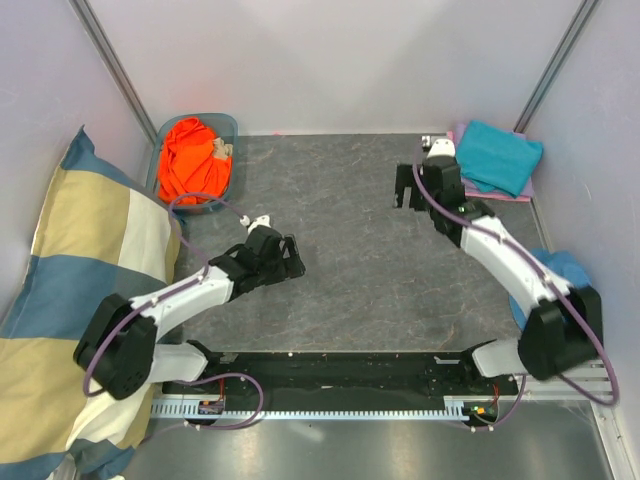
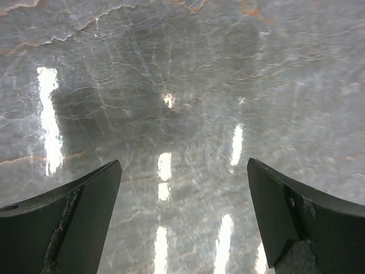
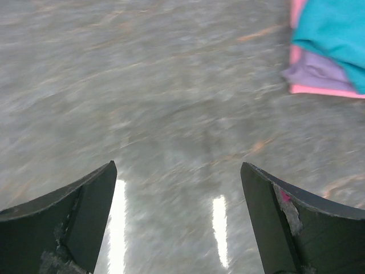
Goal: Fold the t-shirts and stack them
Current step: Put the neatly folded tshirt into the corner of the board with the right arm
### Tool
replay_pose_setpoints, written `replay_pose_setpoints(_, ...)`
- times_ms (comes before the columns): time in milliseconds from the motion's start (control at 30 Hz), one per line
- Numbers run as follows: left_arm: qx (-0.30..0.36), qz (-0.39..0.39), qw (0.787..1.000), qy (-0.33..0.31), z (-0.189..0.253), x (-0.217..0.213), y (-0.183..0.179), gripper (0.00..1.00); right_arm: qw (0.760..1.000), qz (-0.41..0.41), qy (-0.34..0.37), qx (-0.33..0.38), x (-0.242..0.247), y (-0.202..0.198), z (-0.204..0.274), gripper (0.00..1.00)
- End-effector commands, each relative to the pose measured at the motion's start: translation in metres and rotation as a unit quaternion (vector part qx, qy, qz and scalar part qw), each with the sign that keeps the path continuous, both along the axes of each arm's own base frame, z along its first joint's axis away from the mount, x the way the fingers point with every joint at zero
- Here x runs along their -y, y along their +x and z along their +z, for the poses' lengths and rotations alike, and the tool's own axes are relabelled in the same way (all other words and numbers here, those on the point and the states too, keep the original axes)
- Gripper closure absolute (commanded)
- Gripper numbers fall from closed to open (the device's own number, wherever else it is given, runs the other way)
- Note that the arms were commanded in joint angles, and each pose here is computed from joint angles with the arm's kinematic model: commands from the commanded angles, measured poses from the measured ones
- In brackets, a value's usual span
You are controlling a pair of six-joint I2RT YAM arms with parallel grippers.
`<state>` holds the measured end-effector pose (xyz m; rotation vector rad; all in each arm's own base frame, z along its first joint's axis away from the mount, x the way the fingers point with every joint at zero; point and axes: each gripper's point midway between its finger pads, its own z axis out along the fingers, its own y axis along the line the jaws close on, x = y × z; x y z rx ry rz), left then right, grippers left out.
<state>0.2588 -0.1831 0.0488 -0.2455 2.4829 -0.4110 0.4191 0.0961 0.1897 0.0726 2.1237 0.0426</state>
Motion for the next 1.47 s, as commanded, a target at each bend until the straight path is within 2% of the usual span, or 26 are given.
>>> replay_pose_setpoints(0,0.04,-0.006,0.999,-0.01,0.029,-0.006,-0.003,0.0,0.997,0.019,0.052,0.062,-0.02,-0.051,0.04,0.02)
replay_pose_setpoints(233,0.105,0.0,0.994,-0.026,0.071,-0.018,-0.009,0.0,0.994,0.035,0.09,0.057,-0.03,-0.124,0.019,0.02)
replay_pose_setpoints(300,0.117,0.004,0.993,-0.026,0.077,-0.022,-0.01,0.0,0.992,0.04,0.1,0.071,-0.028,-0.137,0.025,0.02)
replay_pose_setpoints(700,0.159,0.034,0.987,-0.006,0.1,-0.057,-0.03,0.0,0.989,0.019,0.133,0.054,0.0,-0.193,0.008,0.02)
replay_pose_setpoints(800,0.167,0.04,0.985,0.002,0.102,-0.069,-0.038,0.0,0.985,0.025,0.154,0.069,-0.001,-0.2,0.015,0.02)
replay_pose_setpoints(1033,0.194,0.06,0.979,-0.009,0.109,-0.087,-0.054,0.0,0.985,0.022,0.157,0.072,0.001,-0.201,0.015,0.02)
replay_pose_setpoints(1433,0.196,0.079,0.977,-0.003,0.111,-0.093,-0.052,0.0,0.986,0.018,0.15,0.072,0.002,-0.198,0.012,0.02)
